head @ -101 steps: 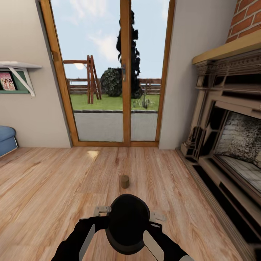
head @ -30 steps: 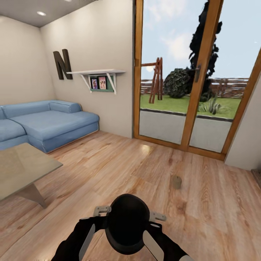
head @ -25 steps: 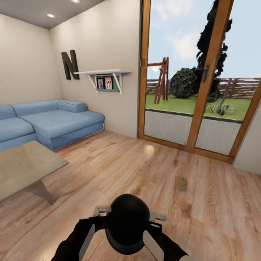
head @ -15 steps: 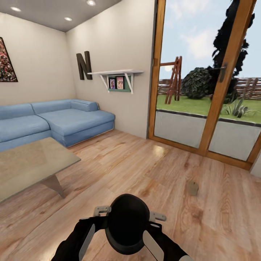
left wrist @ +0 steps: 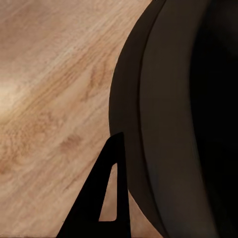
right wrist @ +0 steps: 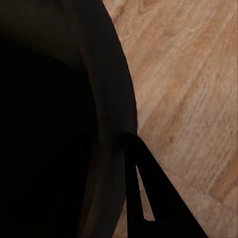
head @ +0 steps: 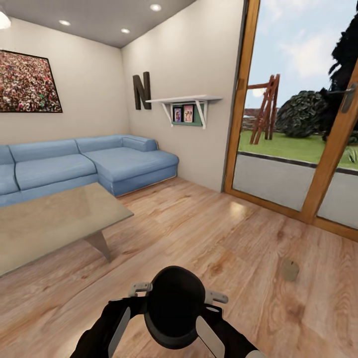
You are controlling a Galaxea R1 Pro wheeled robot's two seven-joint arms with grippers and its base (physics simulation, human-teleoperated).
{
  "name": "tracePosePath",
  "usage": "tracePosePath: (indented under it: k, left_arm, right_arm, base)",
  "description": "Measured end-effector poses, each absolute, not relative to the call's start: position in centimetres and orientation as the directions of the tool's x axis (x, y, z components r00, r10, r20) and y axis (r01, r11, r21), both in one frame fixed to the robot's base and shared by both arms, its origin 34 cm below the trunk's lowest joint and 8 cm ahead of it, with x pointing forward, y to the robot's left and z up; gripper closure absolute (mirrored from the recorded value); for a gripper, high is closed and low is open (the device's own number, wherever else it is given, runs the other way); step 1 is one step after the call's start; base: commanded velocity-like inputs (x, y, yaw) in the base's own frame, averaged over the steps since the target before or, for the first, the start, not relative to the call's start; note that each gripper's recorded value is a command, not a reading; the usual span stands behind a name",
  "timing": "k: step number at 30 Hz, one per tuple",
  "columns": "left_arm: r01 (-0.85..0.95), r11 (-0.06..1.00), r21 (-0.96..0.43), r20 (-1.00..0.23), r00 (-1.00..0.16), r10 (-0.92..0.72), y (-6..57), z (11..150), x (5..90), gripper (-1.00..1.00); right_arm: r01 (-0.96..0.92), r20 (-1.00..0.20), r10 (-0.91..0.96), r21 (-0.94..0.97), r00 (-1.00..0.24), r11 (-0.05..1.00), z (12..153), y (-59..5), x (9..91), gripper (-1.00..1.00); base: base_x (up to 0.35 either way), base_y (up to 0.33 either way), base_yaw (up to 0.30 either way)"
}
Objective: Place each of the two pumpkins and all three candles from the living room inside a cabinet in the living room (use any cabinet), then make sure every cabinet is closed, and position the cauldron so it is next to a table in the living room.
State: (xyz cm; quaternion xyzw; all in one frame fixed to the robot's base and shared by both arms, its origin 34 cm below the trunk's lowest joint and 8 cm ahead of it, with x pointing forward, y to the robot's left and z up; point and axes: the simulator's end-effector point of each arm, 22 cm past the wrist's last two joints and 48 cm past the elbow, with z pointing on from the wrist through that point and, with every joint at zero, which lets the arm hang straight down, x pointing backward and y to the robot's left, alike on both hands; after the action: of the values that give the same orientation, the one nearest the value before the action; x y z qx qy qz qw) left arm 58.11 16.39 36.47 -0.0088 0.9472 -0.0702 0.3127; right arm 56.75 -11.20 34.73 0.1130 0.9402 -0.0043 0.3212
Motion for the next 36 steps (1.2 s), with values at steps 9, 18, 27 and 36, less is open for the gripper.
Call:
tracePosePath:
  k: [9, 18, 27, 36]
  left_arm:
    - [0.027, 0.990, -0.139, -0.590, -0.805, -0.061, 16.36, 36.45, 58.10, 1.00]
    - [0.027, 0.990, -0.138, -0.591, -0.804, -0.061, 16.43, 36.47, 58.12, 1.00]
    - [0.027, 0.990, -0.139, -0.591, -0.804, -0.061, 16.42, 36.49, 58.13, 1.00]
    - [0.027, 0.990, -0.139, -0.591, -0.804, -0.061, 16.43, 36.49, 58.13, 1.00]
  right_arm:
    - [0.213, -0.606, 0.208, 0.064, -0.768, 0.975, 34.74, -11.20, 56.77, 1.00]
    - [0.213, -0.606, 0.208, 0.064, -0.768, 0.975, 34.77, -11.19, 56.79, 1.00]
    - [0.214, -0.605, 0.209, 0.066, -0.768, 0.975, 34.76, -11.14, 56.77, 1.00]
    - [0.214, -0.605, 0.209, 0.066, -0.768, 0.975, 34.75, -11.13, 56.76, 1.00]
  base:
    - [0.000, 0.000, 0.291]
    - [0.000, 0.000, 0.291]
    - [0.000, 0.000, 0.291]
    - [0.000, 0.000, 0.291]
